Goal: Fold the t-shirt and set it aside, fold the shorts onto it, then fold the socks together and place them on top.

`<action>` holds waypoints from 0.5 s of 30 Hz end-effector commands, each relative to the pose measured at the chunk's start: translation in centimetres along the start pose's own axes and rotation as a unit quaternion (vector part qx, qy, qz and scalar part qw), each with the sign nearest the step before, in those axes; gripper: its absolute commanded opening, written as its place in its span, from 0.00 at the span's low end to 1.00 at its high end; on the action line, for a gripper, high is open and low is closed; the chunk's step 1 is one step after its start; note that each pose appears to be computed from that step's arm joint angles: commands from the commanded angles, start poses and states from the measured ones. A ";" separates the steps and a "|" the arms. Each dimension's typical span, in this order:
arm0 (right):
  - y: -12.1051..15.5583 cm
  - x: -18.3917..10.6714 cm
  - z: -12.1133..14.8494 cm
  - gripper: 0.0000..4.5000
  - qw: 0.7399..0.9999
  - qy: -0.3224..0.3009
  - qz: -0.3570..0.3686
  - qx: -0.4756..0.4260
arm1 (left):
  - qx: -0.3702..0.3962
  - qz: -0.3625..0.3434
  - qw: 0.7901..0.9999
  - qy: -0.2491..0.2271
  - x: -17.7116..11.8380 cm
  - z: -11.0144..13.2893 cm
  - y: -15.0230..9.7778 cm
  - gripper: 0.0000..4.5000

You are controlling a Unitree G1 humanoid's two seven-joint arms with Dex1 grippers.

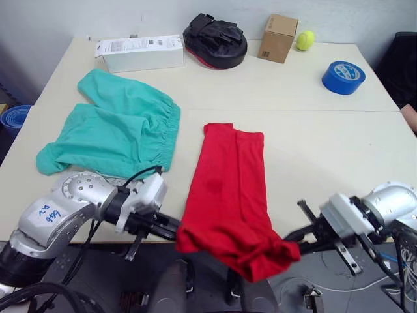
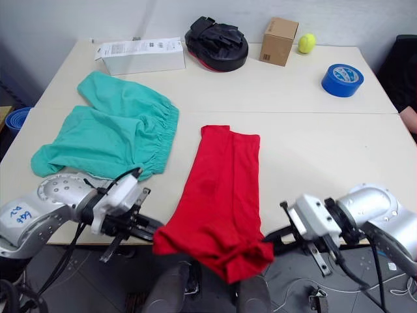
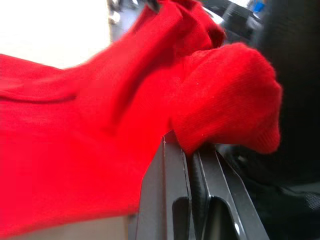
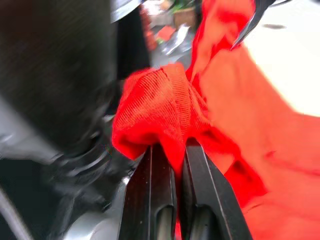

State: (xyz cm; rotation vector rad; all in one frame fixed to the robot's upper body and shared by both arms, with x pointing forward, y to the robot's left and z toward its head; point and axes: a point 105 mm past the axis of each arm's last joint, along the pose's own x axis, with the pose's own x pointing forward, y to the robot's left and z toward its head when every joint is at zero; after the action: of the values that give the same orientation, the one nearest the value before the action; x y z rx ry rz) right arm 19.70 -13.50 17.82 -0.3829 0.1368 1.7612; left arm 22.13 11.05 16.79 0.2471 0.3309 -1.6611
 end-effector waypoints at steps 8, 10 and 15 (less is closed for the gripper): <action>-9.5 -4.1 0.4 0.01 0.983 -0.005 -0.185 -0.002 | 0.031 0.186 0.979 -0.072 -2.6 4.7 10.8 0.00; -11.7 -4.9 0.4 0.01 0.973 -0.009 -0.230 0.003 | 0.038 0.197 0.977 -0.074 -2.3 5.1 12.1 0.00; -15.1 -5.9 -0.4 0.01 0.956 0.006 -0.293 0.009 | 0.054 0.210 0.973 -0.075 -1.4 5.7 14.6 0.00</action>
State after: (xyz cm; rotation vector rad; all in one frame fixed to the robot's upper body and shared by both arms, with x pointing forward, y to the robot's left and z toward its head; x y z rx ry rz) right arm 34.77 -15.02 20.19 -0.3428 0.0737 1.2203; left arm 36.61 9.22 20.66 0.2013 0.1088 -1.2690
